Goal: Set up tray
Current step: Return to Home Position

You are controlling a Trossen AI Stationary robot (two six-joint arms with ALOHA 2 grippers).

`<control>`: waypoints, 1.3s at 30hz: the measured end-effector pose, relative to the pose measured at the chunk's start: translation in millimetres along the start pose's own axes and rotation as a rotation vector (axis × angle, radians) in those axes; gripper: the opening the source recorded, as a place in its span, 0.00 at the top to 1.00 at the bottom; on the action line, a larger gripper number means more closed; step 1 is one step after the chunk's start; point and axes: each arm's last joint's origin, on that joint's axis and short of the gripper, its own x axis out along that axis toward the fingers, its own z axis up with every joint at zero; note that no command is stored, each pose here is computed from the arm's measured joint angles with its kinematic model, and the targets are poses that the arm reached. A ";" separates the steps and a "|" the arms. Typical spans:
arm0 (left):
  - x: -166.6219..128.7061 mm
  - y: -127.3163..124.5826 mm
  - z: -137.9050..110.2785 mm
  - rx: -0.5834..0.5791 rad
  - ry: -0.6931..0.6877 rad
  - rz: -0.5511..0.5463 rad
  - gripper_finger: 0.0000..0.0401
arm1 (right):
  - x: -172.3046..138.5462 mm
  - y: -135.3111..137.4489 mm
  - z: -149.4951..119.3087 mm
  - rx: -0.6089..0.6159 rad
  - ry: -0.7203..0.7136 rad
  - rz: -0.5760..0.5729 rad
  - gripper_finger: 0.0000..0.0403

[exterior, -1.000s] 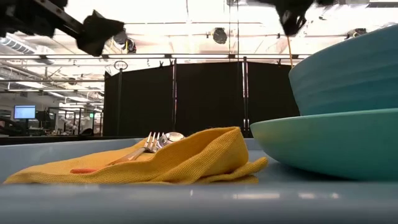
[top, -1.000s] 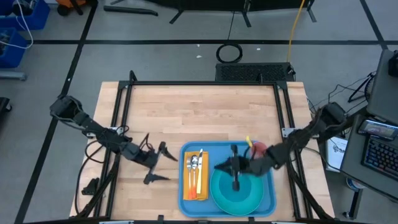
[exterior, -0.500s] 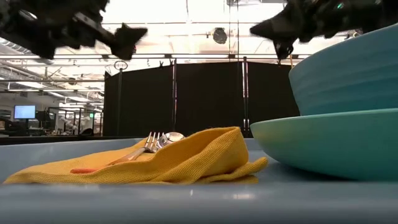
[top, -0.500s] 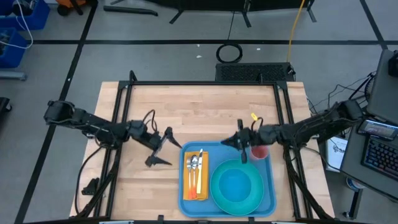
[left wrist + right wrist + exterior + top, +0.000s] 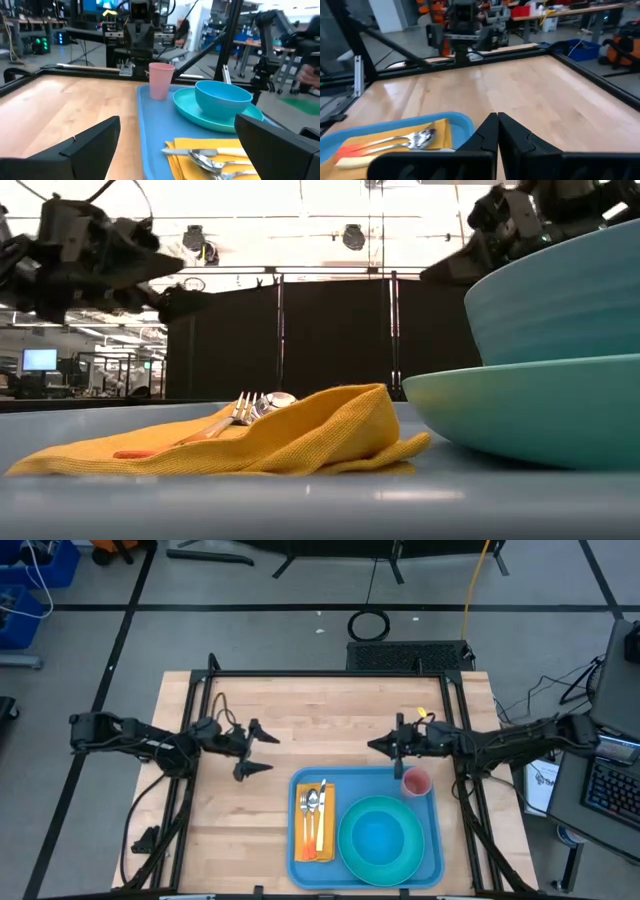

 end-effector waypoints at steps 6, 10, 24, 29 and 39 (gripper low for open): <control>-7.0 -1.5 -3.3 -0.013 0.018 -0.053 0.01 | -25.5 -5.8 -17.4 0.001 -0.092 -0.005 1.00; -9.5 0.5 -0.4 -0.010 0.006 -0.025 0.01 | -38.1 -7.7 -26.1 0.015 -0.135 -0.002 1.00; -26.0 0.7 14.2 0.000 -0.028 -0.019 0.01 | -66.1 -11.0 -31.6 0.021 -0.199 -0.052 1.00; -35.9 0.1 17.5 0.008 -0.018 -0.006 0.01 | -76.0 -11.2 -31.3 0.025 -0.218 -0.050 1.00; -56.3 -6.5 18.7 0.043 0.006 0.016 0.01 | -90.1 -14.8 -39.9 0.022 -0.188 -0.127 1.00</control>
